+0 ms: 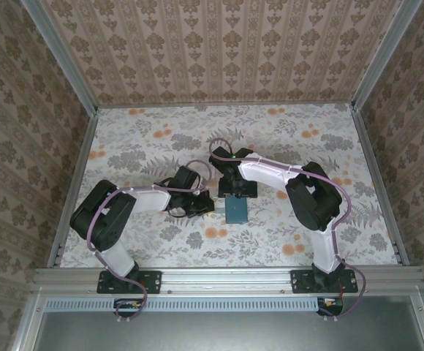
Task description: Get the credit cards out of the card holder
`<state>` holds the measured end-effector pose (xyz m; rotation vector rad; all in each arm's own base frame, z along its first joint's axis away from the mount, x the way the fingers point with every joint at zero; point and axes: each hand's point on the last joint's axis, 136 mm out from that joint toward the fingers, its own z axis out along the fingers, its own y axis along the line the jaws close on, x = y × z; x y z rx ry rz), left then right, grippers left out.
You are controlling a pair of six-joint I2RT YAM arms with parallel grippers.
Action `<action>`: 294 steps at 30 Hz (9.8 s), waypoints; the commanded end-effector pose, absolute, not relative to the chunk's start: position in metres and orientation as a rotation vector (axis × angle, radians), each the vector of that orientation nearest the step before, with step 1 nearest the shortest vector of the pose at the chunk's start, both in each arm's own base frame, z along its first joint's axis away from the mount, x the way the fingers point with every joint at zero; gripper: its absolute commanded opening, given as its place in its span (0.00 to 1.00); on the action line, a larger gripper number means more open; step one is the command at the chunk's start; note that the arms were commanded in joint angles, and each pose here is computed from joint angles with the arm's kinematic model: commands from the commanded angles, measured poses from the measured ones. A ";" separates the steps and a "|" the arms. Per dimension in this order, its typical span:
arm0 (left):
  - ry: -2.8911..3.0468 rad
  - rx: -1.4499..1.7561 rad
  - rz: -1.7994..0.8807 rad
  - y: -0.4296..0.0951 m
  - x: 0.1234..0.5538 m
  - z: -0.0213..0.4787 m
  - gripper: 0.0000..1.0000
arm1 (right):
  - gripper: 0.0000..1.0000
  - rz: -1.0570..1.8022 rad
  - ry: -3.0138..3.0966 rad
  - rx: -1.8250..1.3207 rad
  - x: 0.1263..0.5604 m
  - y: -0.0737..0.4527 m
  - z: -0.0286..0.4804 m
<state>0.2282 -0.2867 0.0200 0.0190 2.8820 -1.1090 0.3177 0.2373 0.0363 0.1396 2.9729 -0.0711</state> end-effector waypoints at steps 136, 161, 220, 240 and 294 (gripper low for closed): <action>3.057 0.080 -0.728 -0.235 0.257 0.020 0.10 | 0.47 -0.084 3.033 0.009 0.265 0.170 0.018; 3.041 0.104 -0.699 -0.240 0.255 0.026 0.16 | 0.18 0.130 2.958 -0.035 0.288 0.214 0.051; 3.051 0.201 -0.647 -0.273 0.251 0.032 0.13 | 0.19 0.654 2.983 0.162 0.292 0.258 0.064; 2.968 0.183 -0.736 -0.295 0.270 0.055 0.21 | 0.19 0.530 3.058 0.169 0.286 0.231 0.020; 3.070 0.218 -0.550 -0.271 0.260 0.022 0.19 | 0.24 0.701 3.023 0.166 0.299 0.254 0.027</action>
